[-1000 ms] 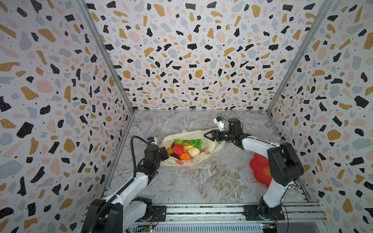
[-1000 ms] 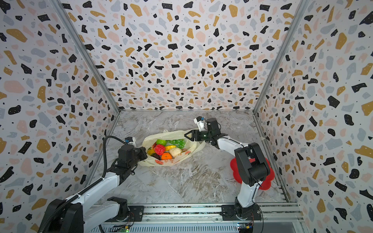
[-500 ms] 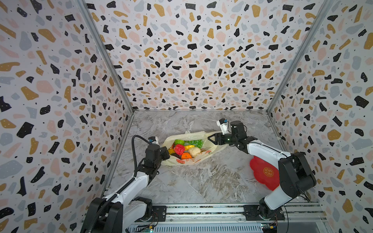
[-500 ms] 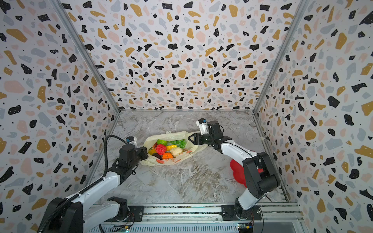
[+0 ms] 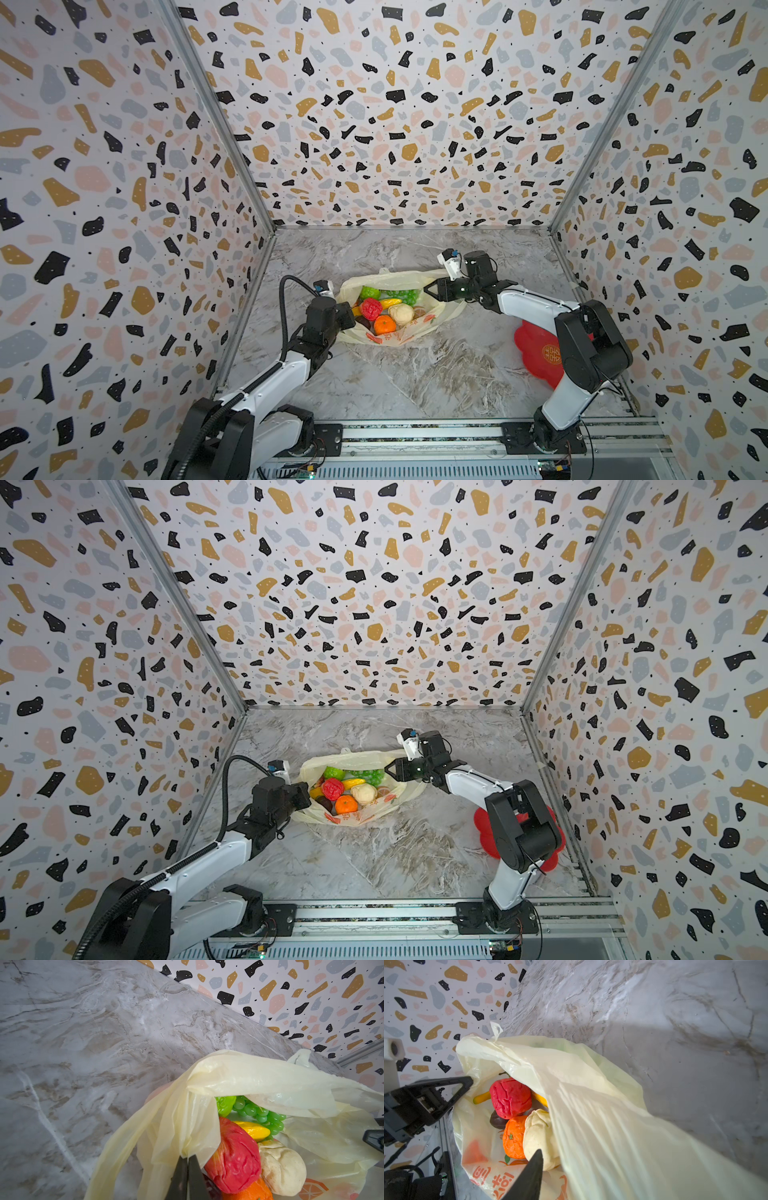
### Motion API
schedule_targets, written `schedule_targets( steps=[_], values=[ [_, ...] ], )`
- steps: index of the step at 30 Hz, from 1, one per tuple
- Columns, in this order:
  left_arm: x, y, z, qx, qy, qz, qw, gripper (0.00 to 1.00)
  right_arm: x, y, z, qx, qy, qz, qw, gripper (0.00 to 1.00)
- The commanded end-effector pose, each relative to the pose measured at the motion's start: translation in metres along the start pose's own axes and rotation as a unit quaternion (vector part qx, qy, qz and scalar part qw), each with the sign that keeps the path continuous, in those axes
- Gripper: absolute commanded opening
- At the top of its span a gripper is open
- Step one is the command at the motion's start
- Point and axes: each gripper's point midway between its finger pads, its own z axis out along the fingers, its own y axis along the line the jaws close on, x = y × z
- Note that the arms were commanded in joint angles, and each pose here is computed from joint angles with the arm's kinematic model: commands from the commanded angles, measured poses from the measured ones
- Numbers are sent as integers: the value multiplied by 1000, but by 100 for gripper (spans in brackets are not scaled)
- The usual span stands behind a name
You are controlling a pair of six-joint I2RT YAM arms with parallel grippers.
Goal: Take fruits out of the plastic bag
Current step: Spread open the plastic bag at the center of the table.
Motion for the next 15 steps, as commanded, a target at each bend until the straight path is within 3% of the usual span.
schedule_targets(
  steps=[1,10,15],
  values=[
    [-18,-9,-1,9,-28,8,1000,0,-11,23,-3,24,-8,-46,999,57],
    [-18,-9,-4,14,-34,10,999,0,-8,26,-19,120,-11,-85,989,69],
    [-20,-8,-6,14,-40,10,999,0,-5,38,-33,137,-13,-112,984,66]
  ],
)
